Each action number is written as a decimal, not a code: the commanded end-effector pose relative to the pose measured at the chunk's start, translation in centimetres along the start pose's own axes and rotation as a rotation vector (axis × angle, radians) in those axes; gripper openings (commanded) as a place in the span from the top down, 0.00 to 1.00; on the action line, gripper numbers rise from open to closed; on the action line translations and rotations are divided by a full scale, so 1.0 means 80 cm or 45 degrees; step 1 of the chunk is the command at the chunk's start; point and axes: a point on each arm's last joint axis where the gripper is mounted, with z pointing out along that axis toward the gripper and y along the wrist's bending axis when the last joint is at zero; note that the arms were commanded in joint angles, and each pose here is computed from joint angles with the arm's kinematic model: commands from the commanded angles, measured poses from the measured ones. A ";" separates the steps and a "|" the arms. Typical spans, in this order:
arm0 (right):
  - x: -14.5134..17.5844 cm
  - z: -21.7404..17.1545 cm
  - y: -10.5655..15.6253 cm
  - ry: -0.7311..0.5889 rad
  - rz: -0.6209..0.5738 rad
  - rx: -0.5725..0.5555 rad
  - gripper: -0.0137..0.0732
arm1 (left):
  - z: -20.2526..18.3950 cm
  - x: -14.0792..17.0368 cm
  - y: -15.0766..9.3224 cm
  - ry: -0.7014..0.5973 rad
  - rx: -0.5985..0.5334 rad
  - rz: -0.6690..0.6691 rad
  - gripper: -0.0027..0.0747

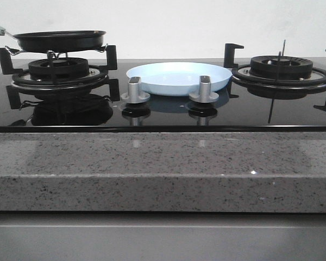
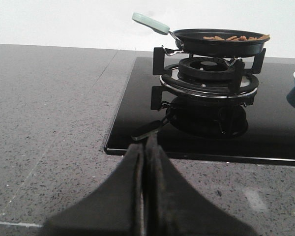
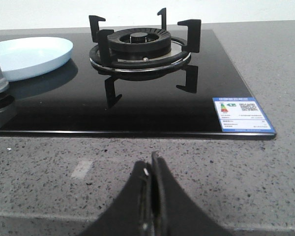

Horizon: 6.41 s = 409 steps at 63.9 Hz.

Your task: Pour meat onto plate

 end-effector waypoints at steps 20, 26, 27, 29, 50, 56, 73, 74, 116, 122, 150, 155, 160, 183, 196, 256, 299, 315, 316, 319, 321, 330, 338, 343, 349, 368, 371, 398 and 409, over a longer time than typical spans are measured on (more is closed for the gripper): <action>-0.011 -0.002 0.000 -0.122 -0.018 0.010 0.91 | -0.002 -0.009 0.000 -0.120 0.001 -0.019 0.99; -0.011 -0.002 0.000 -0.122 -0.018 0.010 0.91 | -0.002 -0.009 0.000 -0.120 0.001 -0.019 0.99; -0.011 -0.002 0.000 -0.122 -0.018 0.010 0.91 | -0.002 -0.009 0.000 -0.120 0.001 -0.019 0.99; -0.011 -0.002 0.000 -0.122 -0.018 0.010 0.91 | -0.002 -0.009 0.000 -0.120 0.001 -0.019 0.99; -0.011 -0.002 0.000 -0.122 -0.018 0.010 0.91 | -0.002 -0.009 0.000 -0.120 0.001 -0.019 0.99; -0.011 -0.002 0.000 -0.122 -0.018 0.010 0.91 | -0.002 -0.009 0.000 -0.120 0.001 -0.019 0.99; -0.011 -0.002 0.000 -0.122 -0.018 0.010 0.91 | -0.002 -0.009 0.000 -0.120 0.001 -0.019 0.99; -0.011 -0.002 0.000 -0.122 -0.018 0.010 0.91 | -0.002 -0.009 0.000 -0.120 0.001 -0.019 0.99; -0.011 -0.002 0.000 -0.122 -0.018 0.010 0.91 | -0.002 -0.009 0.000 -0.120 0.001 -0.019 0.99; -0.011 -0.002 0.000 -0.122 -0.018 0.010 0.91 | -0.002 -0.009 0.000 -0.120 0.001 -0.019 0.99; -0.015 -0.003 -0.001 -0.163 -0.017 0.011 0.91 | -0.002 -0.011 0.000 -0.143 0.001 -0.027 0.99; -0.025 -0.005 0.000 -0.212 -0.018 0.009 0.91 | -0.004 -0.020 0.000 -0.197 0.005 -0.059 0.99; -0.041 -0.010 0.002 -0.243 -0.019 0.003 0.91 | -0.009 -0.039 -0.001 -0.261 0.011 -0.080 0.99; -0.172 -0.038 0.018 -0.334 -0.029 -0.029 0.91 | 0.003 -0.157 -0.010 -0.130 0.036 -0.089 0.99; -0.216 -0.006 0.023 -0.113 -0.029 -0.030 0.91 | 0.043 -0.183 -0.011 -0.030 0.026 -0.091 0.99; -0.226 0.015 0.023 -0.056 -0.027 -0.025 0.14 | 0.051 -0.188 -0.010 -0.052 0.019 -0.088 0.10; -0.256 0.115 0.029 0.249 0.021 -0.041 0.14 | 0.051 -0.188 -0.010 -0.052 0.019 -0.088 0.10; -0.268 0.208 0.055 0.478 0.006 -0.138 0.14 | 0.051 -0.188 -0.010 -0.052 0.019 -0.088 0.10; -0.268 0.215 0.058 0.501 0.002 -0.149 0.14 | 0.051 -0.188 -0.010 -0.055 0.019 -0.088 0.10; -0.270 0.230 0.065 0.553 -0.006 -0.170 0.14 | 0.051 -0.188 -0.010 -0.055 0.019 -0.088 0.10; -0.272 0.241 0.070 0.583 -0.012 -0.182 0.14 | 0.051 -0.188 -0.010 -0.055 0.019 -0.088 0.10; -0.283 0.298 0.086 0.720 -0.033 -0.217 0.14 | 0.051 -0.188 -0.010 -0.055 0.019 -0.088 0.10; -0.289 0.339 0.093 0.841 -0.047 -0.231 0.14 | 0.051 -0.188 -0.010 -0.055 0.019 -0.091 0.10; -0.291 0.365 0.103 0.887 -0.070 -0.255 0.17 | 0.051 -0.188 -0.010 -0.055 0.020 -0.093 0.10; -0.289 0.389 0.115 0.911 -0.096 -0.285 0.25 | 0.051 -0.188 -0.010 -0.055 0.020 -0.093 0.10; -0.251 0.457 0.144 1.030 -0.136 -0.337 0.36 | 0.051 -0.188 -0.010 -0.055 0.020 -0.093 0.10; -0.243 0.465 0.145 1.050 -0.151 -0.341 0.36 | 0.051 -0.188 -0.010 -0.055 0.020 -0.093 0.10; -0.212 0.489 0.146 1.103 -0.178 -0.349 0.45 | 0.051 -0.188 -0.010 -0.055 0.020 -0.093 0.10; -0.203 0.494 0.146 1.122 -0.178 -0.346 0.46 | 0.051 -0.188 -0.010 -0.055 0.020 -0.093 0.10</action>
